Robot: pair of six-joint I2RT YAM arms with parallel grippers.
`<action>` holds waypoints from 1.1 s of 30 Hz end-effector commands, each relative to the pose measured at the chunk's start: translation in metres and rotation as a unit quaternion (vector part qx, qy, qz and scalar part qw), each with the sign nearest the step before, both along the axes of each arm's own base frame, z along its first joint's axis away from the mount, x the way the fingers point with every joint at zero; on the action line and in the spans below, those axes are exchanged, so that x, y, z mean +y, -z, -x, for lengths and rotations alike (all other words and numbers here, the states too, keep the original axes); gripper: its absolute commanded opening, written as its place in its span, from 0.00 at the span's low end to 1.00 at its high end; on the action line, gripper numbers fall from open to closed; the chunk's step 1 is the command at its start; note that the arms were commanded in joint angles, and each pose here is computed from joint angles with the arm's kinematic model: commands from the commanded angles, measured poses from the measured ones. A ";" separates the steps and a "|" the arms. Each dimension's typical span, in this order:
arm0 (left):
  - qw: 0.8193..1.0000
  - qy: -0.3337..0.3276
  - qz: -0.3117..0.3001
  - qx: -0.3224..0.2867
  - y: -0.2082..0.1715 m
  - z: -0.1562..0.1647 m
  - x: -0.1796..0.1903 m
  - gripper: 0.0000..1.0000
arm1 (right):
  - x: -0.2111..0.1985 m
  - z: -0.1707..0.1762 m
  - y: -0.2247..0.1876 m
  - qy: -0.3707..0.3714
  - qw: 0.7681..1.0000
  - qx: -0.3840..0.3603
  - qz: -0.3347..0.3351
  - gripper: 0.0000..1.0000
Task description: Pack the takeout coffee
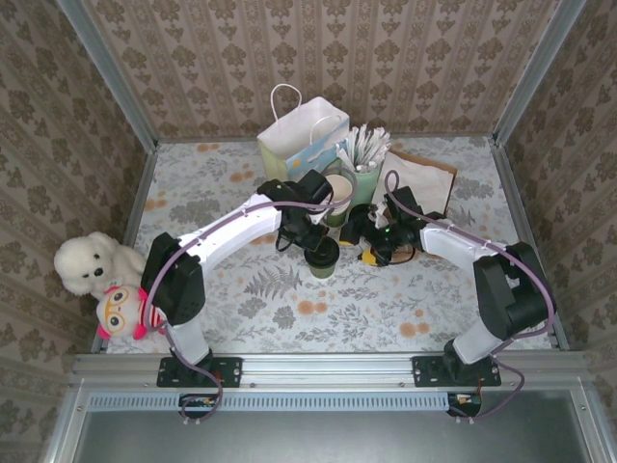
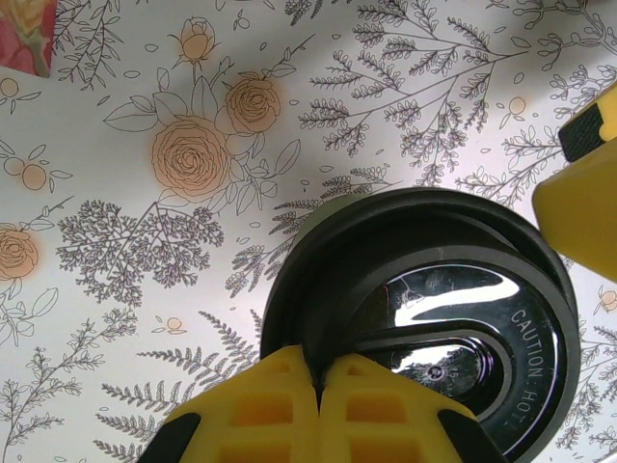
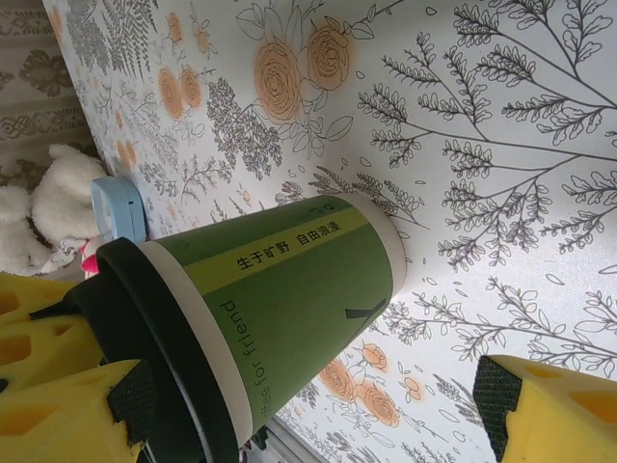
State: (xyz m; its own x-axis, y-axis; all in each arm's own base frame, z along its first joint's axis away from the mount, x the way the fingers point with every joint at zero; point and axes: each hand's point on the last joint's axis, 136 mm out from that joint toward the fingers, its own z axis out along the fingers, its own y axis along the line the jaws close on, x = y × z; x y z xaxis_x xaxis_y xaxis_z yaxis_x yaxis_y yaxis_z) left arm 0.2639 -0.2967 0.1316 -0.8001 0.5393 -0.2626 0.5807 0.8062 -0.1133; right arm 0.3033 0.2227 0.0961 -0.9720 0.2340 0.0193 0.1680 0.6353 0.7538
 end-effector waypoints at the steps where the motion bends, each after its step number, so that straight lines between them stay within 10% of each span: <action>1: 0.998 0.001 -0.041 0.055 0.034 0.022 0.012 0.00 | 0.004 0.008 0.006 -0.017 1.000 0.020 -0.002 0.89; 33: 0.988 -0.095 -0.045 0.115 0.087 0.054 0.030 0.00 | -0.010 0.032 0.071 0.005 0.994 0.083 0.076 0.88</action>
